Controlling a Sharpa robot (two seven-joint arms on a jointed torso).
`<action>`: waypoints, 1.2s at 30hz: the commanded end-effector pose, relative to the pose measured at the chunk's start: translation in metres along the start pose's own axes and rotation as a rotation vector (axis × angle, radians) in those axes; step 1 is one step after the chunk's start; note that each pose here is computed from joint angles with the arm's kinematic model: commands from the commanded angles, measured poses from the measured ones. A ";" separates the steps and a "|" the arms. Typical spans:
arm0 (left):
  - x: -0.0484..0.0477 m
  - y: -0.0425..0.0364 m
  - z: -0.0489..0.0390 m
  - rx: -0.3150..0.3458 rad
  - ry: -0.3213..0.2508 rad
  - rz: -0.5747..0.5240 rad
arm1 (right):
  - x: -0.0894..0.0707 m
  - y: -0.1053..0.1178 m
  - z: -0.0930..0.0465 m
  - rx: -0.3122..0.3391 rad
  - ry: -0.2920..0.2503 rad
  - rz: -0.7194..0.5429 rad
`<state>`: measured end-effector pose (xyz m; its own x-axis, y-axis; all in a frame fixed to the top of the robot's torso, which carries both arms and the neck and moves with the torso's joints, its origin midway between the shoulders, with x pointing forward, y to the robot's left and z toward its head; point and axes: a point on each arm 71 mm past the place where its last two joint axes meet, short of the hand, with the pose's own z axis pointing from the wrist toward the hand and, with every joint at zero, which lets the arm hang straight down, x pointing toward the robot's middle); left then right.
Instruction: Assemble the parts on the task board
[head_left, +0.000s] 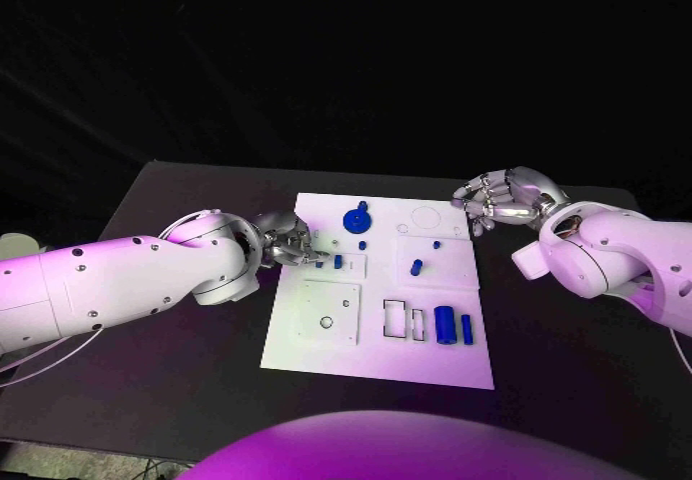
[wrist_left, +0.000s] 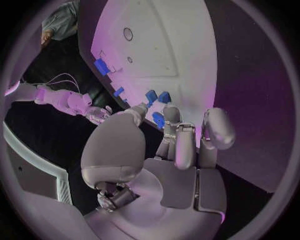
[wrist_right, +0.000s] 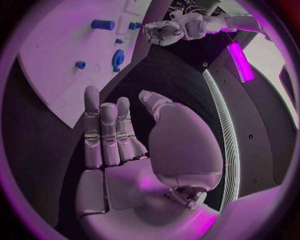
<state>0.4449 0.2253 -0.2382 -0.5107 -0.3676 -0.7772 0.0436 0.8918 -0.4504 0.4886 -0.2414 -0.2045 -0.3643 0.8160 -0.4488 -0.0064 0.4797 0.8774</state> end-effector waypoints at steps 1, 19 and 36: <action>0.0029 -0.0007 0.0019 -0.014 0.009 0.029 | 0.000 0.000 0.000 -0.007 -0.007 -0.002; 0.0085 -0.0052 0.0107 -0.007 0.029 0.038 | 0.001 -0.002 0.000 -0.008 -0.014 -0.001; 0.0137 -0.0083 0.0107 -0.004 0.070 0.020 | 0.002 -0.003 0.000 -0.003 -0.008 -0.001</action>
<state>0.4486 0.2131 -0.2484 -0.5429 -0.3365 -0.7695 0.0468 0.9027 -0.4277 0.4877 -0.2422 -0.2078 -0.3529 0.8202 -0.4503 -0.0031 0.4802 0.8771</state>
